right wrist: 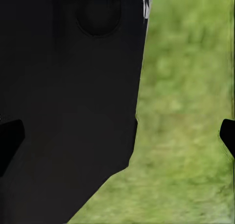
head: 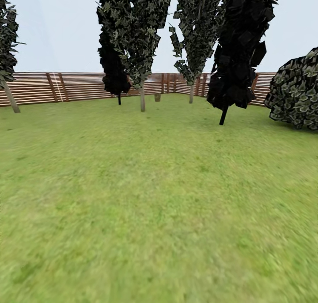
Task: Take the three Easter eggs out of the wicker basket on the lawn in the garden, then place them on the lawn next to a single tree (choose any tree) so that all three eggs are next to the same tree and none are left in the basket.
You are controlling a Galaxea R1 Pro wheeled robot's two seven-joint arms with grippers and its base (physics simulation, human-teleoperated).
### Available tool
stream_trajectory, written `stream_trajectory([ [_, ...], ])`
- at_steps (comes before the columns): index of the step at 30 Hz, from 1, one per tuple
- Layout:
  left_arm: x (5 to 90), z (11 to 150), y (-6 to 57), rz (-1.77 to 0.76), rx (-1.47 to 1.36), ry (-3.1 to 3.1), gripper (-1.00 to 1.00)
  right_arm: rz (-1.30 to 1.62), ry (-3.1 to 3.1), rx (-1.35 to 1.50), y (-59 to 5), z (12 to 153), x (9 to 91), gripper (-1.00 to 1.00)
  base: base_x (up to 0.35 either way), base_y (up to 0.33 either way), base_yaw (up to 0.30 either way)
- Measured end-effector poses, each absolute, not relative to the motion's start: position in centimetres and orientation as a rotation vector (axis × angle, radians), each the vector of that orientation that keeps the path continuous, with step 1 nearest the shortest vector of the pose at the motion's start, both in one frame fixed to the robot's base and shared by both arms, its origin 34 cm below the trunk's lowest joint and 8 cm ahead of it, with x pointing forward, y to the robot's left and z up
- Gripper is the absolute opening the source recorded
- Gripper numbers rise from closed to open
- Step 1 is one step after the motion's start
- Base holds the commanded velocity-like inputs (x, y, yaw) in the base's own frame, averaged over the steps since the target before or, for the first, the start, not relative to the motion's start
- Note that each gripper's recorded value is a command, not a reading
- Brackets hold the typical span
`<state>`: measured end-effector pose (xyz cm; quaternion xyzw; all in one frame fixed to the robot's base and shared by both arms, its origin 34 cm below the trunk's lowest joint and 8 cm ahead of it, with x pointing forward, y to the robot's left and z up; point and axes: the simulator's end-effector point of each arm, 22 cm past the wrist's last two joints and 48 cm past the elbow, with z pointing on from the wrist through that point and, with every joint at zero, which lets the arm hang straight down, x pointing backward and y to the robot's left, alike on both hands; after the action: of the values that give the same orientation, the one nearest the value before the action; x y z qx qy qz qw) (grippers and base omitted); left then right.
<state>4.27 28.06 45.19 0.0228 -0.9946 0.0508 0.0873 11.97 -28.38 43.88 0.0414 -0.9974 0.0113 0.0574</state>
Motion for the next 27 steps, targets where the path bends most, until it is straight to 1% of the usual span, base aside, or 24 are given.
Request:
stream_trajectory([
  [8,4.5,45.2,28.3,0.145,0.061,-2.973,1.00,0.103,-3.078,0.125,-31.7,43.8,15.9,1.00,0.014,0.000,0.000],
  [18,6.1,44.9,28.4,0.143,0.064,-3.001,1.00,0.115,-3.137,0.122,-31.7,43.8,20.5,1.00,0.320,0.002,0.000],
  [22,6.8,44.9,29.0,0.130,0.064,-3.008,1.00,0.139,-3.154,0.134,-32.9,43.9,21.6,1.00,0.340,0.065,0.000],
  [27,8.0,44.7,29.0,0.131,0.062,-3.027,1.00,0.142,-3.178,0.189,-32.6,44.0,23.0,1.00,0.340,0.094,0.000],
])
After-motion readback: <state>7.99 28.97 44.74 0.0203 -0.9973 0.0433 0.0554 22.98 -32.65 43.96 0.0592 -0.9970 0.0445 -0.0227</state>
